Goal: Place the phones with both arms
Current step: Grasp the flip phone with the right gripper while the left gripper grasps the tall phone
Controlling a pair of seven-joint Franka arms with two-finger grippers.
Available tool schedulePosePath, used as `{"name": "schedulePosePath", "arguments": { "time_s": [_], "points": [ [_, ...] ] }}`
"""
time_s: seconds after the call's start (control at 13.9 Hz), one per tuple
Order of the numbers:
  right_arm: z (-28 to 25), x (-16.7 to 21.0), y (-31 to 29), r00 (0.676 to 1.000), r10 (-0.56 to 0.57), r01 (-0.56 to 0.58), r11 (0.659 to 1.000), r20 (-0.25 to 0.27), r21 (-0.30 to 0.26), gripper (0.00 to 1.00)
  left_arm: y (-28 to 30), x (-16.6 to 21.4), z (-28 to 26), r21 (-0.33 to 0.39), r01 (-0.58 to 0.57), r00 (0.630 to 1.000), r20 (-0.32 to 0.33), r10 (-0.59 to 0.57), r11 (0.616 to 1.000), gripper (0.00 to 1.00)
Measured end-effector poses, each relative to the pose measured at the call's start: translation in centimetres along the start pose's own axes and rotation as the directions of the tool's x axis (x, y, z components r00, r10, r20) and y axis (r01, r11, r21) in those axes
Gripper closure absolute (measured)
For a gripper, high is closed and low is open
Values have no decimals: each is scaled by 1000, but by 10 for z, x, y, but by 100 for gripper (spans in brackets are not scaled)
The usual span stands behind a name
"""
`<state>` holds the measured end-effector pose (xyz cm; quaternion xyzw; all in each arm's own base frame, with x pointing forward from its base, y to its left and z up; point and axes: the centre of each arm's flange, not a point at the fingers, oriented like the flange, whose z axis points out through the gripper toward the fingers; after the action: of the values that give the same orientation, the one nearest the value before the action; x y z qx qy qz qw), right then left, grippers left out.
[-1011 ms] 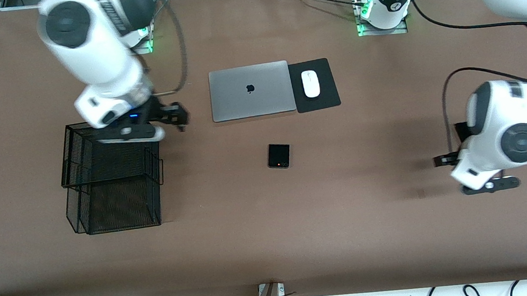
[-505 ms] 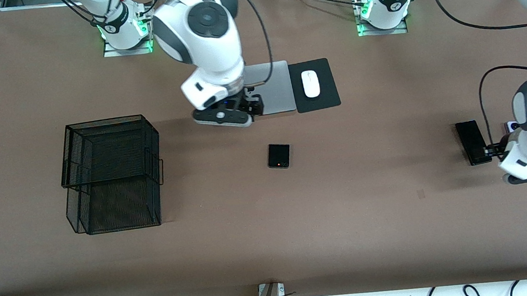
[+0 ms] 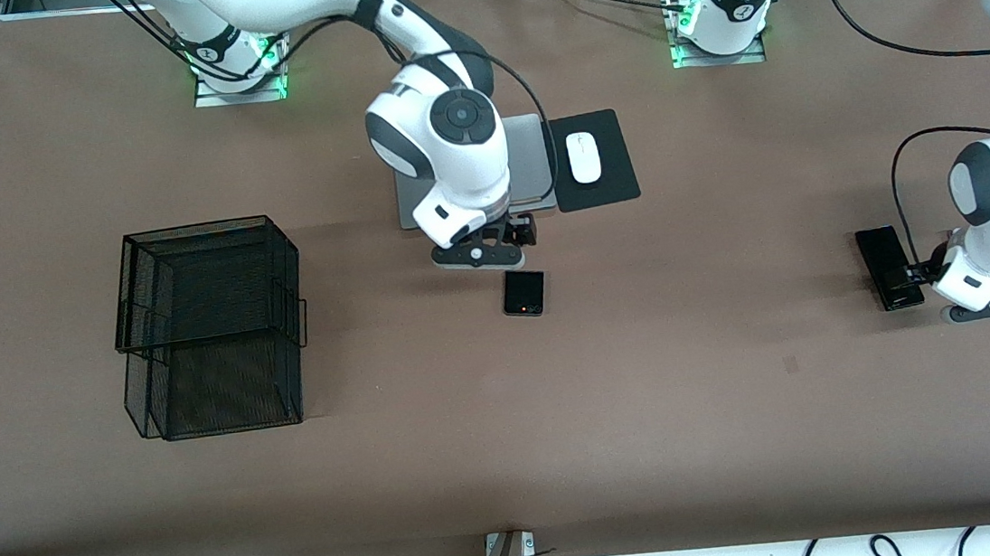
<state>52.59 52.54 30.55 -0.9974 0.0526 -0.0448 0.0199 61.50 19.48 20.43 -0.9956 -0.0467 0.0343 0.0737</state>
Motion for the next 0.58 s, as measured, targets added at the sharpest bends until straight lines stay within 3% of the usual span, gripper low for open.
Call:
{"name": "schedulePosePath", "arguments": {
  "time_s": [0.58],
  "points": [
    [77,-8,-26,998,-31,32,999,-57,25,0,-6,-14,31,-31,15,1000,-9,-15,999,0]
  ]
}}
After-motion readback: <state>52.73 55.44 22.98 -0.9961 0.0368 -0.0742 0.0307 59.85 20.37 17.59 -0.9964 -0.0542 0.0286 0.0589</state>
